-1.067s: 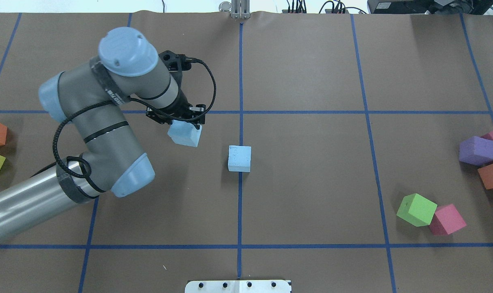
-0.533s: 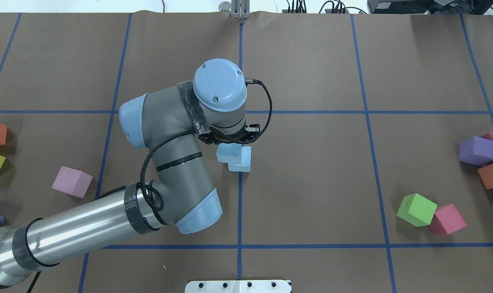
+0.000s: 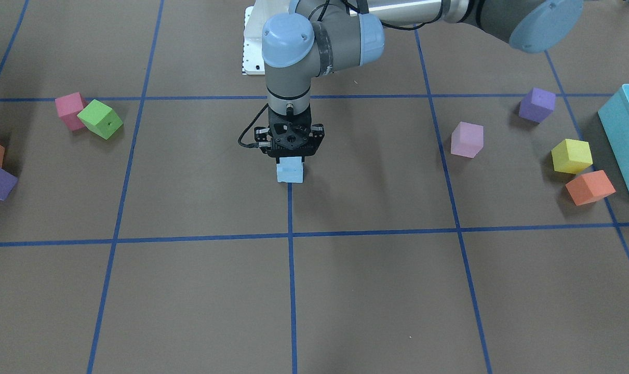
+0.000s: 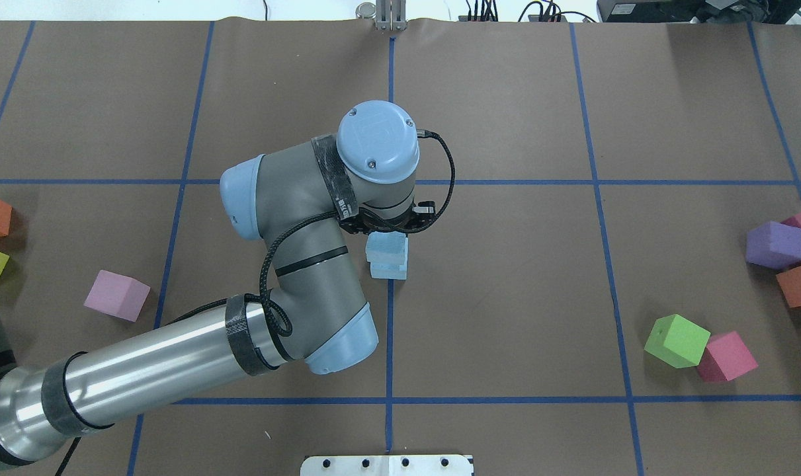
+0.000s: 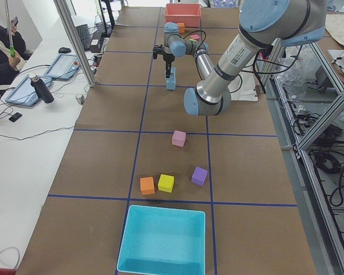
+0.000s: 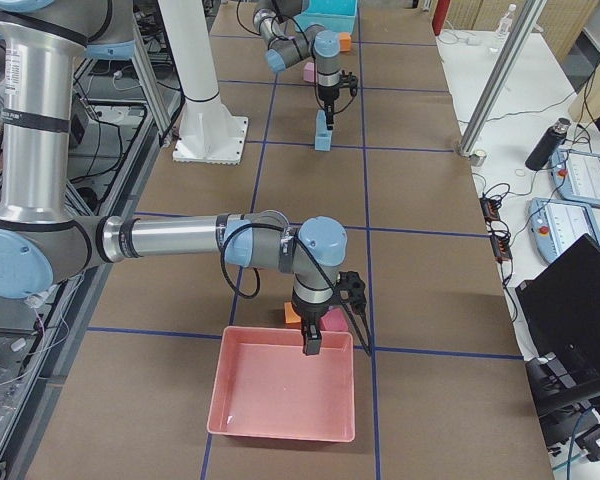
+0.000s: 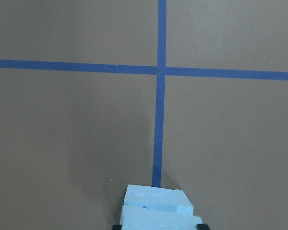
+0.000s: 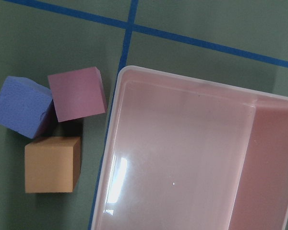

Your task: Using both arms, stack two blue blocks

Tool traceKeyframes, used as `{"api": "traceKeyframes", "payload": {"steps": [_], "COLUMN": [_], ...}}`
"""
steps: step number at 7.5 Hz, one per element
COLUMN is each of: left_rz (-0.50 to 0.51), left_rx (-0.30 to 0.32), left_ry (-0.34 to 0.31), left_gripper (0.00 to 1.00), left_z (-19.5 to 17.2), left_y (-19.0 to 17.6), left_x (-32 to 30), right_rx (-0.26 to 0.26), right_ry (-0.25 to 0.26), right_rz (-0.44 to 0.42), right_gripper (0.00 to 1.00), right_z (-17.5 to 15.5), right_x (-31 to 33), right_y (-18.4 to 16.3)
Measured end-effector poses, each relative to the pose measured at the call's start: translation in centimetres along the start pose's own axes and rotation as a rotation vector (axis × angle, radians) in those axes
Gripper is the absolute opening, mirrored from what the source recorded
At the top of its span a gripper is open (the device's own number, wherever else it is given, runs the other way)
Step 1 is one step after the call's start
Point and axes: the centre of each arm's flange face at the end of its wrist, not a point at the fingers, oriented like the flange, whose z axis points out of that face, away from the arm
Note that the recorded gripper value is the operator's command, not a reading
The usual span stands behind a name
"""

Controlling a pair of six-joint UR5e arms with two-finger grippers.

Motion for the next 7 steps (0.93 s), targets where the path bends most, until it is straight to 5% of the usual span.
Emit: {"api": "traceKeyframes", "payload": {"steps": [7], "left_rz": [0.002], "left_rx": [-0.005], "left_ry": [-0.006], "left_gripper": [0.97], "left_z": [0.61], "left_y": [0.29], "left_x": [-0.11], "right_rx": [0.000], "right_ry": [0.001], "right_rz": [0.001], "right_gripper": [1.00], "right_z": [0.02], "right_x": [0.07], "right_y": [-0.18]}}
